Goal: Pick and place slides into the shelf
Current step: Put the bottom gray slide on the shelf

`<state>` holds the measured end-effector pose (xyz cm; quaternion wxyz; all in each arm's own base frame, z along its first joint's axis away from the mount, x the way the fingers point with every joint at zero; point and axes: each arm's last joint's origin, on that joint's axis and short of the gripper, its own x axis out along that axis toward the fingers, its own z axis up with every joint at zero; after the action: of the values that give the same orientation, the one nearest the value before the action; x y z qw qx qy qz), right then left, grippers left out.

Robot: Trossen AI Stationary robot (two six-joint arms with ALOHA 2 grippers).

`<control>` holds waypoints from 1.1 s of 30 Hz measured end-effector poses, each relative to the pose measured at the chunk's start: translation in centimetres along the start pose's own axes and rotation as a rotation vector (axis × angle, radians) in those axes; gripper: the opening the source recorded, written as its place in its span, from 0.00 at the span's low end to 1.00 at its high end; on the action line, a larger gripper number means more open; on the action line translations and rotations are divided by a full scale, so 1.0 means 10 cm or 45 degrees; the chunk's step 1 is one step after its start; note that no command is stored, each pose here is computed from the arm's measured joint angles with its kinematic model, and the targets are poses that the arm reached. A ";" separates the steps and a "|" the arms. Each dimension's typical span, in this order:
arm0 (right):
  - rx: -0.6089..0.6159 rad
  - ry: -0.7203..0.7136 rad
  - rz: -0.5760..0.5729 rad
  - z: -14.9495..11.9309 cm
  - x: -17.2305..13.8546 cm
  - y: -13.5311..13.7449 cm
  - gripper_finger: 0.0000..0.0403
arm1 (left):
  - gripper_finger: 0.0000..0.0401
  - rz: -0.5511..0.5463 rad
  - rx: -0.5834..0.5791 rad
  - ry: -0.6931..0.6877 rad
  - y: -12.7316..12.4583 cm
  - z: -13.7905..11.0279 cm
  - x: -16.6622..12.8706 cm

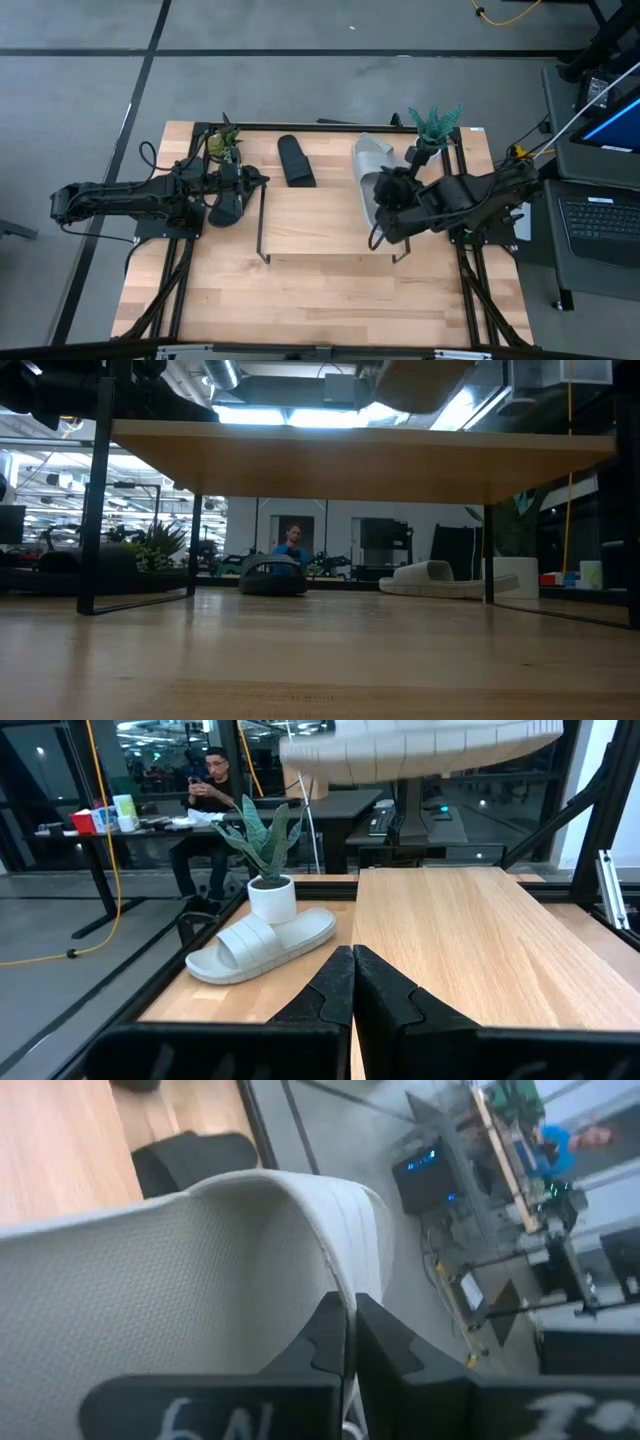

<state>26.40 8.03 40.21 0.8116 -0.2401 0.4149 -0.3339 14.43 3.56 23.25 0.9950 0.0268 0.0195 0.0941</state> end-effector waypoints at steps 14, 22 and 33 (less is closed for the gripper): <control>0.011 0.238 0.016 -0.44 0.33 0.45 0.03 | 0.00 0.000 0.005 0.000 0.00 0.00 0.00; 0.024 0.284 0.138 -0.40 0.27 0.41 0.03 | 0.00 0.000 0.005 0.000 0.00 0.00 0.00; 0.007 0.266 0.154 -0.42 0.22 0.46 0.03 | 0.00 0.000 0.006 0.000 0.00 0.00 0.00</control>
<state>25.44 9.00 33.80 0.7833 -0.1763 0.5100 -0.3088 14.43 3.55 23.25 0.9950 0.0291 0.0197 0.0939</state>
